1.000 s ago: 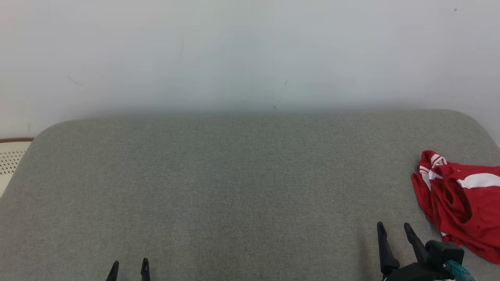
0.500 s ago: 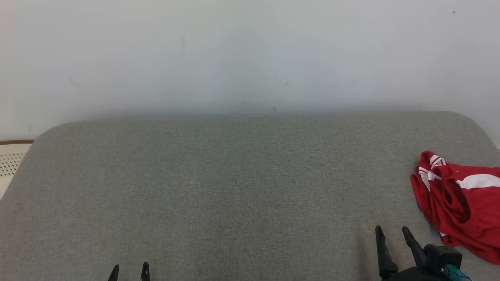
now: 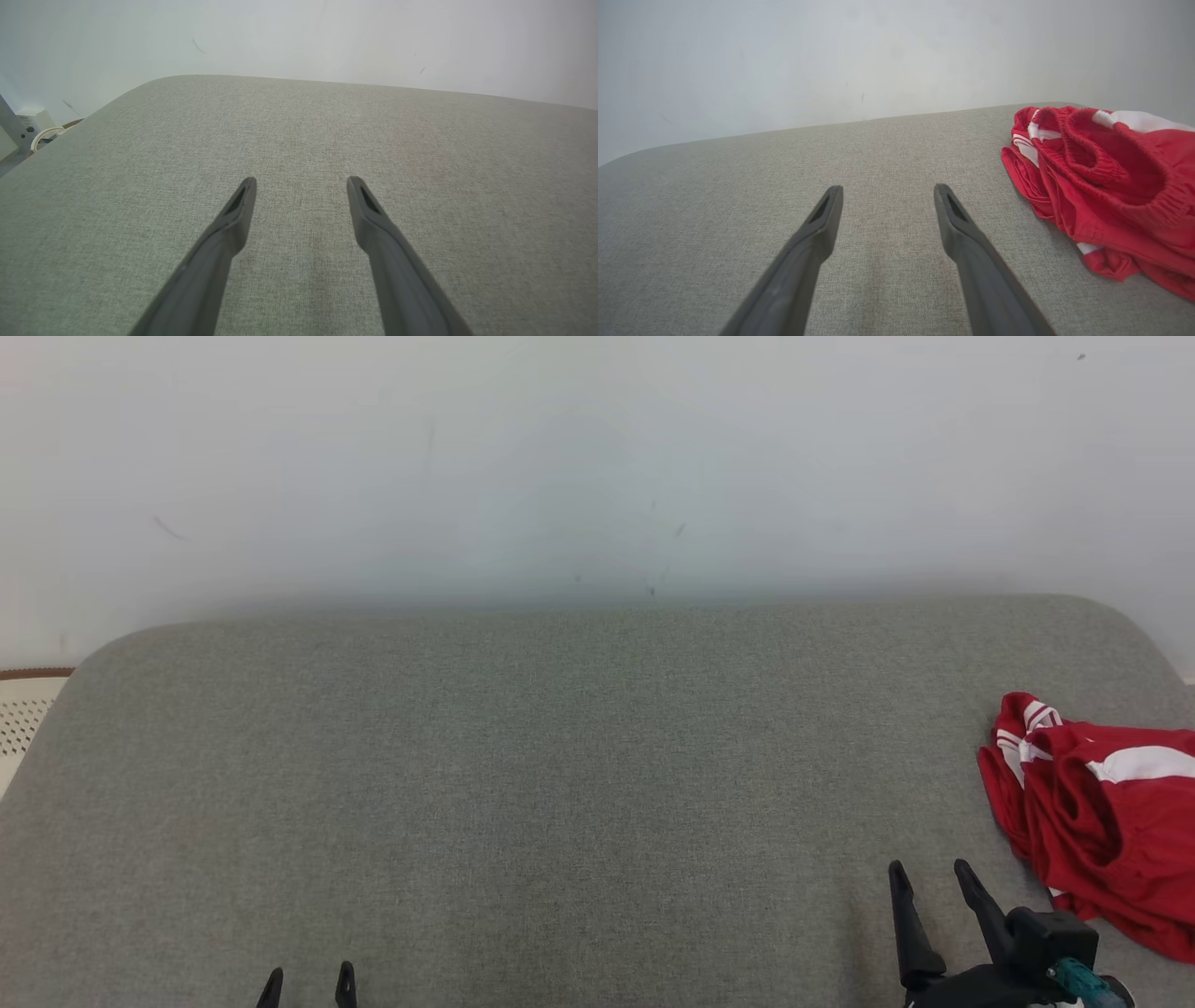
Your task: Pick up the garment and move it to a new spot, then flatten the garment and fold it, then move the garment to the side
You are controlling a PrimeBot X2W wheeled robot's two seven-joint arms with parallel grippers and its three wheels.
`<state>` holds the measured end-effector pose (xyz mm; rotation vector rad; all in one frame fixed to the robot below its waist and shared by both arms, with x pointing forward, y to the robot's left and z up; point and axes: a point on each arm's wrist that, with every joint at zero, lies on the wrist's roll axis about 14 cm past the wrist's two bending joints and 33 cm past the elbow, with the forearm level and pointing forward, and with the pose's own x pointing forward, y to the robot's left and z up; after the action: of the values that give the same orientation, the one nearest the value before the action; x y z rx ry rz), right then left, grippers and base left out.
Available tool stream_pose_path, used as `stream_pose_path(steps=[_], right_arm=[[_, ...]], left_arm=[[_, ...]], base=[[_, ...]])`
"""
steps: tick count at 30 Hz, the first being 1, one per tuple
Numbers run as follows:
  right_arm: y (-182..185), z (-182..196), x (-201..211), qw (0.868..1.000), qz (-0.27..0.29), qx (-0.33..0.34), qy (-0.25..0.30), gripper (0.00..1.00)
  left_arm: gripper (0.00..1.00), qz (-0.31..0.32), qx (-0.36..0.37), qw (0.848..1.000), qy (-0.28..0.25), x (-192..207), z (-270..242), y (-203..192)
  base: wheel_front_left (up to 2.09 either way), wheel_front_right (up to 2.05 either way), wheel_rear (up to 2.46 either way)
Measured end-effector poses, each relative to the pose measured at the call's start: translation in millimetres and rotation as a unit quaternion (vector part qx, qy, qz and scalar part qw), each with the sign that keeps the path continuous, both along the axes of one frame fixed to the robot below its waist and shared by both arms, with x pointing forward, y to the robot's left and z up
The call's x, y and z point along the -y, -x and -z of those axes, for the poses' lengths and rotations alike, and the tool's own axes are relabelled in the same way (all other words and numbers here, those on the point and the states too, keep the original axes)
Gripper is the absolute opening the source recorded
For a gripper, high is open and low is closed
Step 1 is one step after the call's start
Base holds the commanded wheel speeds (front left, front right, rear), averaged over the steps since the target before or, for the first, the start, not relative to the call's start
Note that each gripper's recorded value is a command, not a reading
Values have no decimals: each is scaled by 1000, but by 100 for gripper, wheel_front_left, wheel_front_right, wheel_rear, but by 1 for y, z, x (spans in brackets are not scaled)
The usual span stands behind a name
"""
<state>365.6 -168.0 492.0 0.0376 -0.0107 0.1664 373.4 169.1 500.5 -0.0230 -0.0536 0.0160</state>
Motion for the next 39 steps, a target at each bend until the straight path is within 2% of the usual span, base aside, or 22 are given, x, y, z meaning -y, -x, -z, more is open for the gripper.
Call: stream_pose_path(steps=[19,26,39], right_arm=[[-1,-3,-5,1000,-12,7,15,100],[5,-2,9,1000,9,6,18,100],[7,3,1,1000,-9,-2,28,100]], left_arm=[[100,-5,0,1000,1,-2,0,-1],[100,17,0,1000,0,13,-1,-9],[100,16,-1,1000,9,13,0,-11]], base=[[0,0,0],[0,0,0],[0,0,0]])
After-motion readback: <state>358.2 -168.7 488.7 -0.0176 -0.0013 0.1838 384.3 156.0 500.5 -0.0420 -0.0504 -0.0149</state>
